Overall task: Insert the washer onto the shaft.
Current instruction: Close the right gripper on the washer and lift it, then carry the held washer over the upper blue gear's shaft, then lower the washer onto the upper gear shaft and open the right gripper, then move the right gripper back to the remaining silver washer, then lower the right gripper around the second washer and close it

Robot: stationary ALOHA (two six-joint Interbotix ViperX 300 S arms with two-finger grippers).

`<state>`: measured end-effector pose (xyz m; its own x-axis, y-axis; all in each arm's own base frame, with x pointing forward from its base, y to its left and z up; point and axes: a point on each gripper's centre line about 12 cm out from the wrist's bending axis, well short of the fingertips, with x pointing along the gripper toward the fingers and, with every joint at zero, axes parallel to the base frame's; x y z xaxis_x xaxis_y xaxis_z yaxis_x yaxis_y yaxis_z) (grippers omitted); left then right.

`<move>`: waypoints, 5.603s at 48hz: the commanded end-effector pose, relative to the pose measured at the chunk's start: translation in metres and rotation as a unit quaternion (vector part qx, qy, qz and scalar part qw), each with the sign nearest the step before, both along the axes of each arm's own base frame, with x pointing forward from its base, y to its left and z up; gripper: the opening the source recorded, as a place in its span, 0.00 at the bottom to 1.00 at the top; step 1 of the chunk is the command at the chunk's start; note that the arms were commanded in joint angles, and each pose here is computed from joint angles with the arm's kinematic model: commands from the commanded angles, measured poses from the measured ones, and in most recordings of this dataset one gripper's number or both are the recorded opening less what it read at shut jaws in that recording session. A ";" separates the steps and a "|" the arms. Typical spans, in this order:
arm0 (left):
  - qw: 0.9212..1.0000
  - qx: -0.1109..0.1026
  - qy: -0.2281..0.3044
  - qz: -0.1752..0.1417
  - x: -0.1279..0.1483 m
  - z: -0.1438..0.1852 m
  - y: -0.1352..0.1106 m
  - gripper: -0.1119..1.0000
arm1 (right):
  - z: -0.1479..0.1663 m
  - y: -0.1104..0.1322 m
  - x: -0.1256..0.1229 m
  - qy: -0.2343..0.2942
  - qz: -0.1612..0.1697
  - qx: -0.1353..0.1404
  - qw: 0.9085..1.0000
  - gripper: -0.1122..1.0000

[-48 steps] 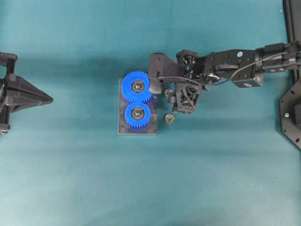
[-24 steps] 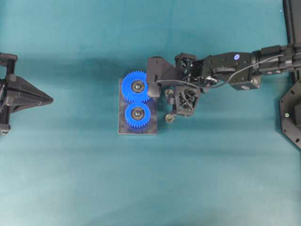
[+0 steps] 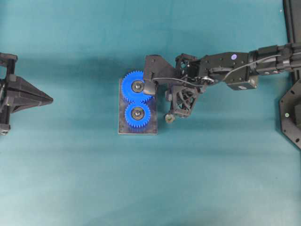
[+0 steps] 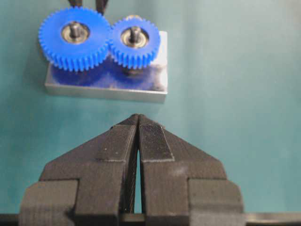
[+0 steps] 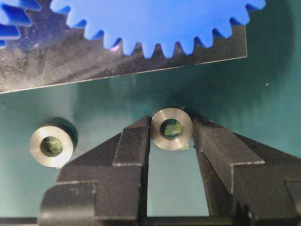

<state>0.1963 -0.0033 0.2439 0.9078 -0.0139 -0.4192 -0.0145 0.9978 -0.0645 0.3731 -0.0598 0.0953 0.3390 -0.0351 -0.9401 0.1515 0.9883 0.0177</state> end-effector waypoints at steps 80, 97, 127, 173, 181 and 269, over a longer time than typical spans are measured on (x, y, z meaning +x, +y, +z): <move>1.000 -0.009 -0.015 0.004 -0.004 0.004 0.000 0.11 | 0.097 -0.001 0.078 -0.041 0.025 -0.016 0.999 0.39; 1.000 -0.009 -0.020 0.004 -0.006 0.005 0.000 0.11 | 0.097 0.000 0.078 -0.040 0.025 -0.015 0.999 0.39; 1.000 -0.010 -0.019 0.004 -0.006 0.004 0.000 0.11 | 0.097 0.000 0.082 -0.046 0.025 -0.015 0.999 0.39; 1.000 -0.011 -0.017 0.005 -0.006 0.002 0.000 0.11 | 0.132 0.018 0.037 -0.047 0.029 -0.008 0.998 0.74; 1.000 -0.012 -0.014 0.005 -0.007 0.000 0.000 0.11 | 0.112 0.040 0.009 -0.035 0.052 -0.005 0.998 0.74; 1.000 -0.012 -0.018 0.005 -0.006 0.004 0.000 0.11 | -0.005 0.066 -0.009 -0.004 0.033 0.016 0.999 0.57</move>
<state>0.1871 -0.0031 0.2388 0.9129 -0.0140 -0.4080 -0.0243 0.9958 -0.0886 0.3662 0.0046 0.0902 0.3541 0.0134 -0.9351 0.0754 0.9962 0.0429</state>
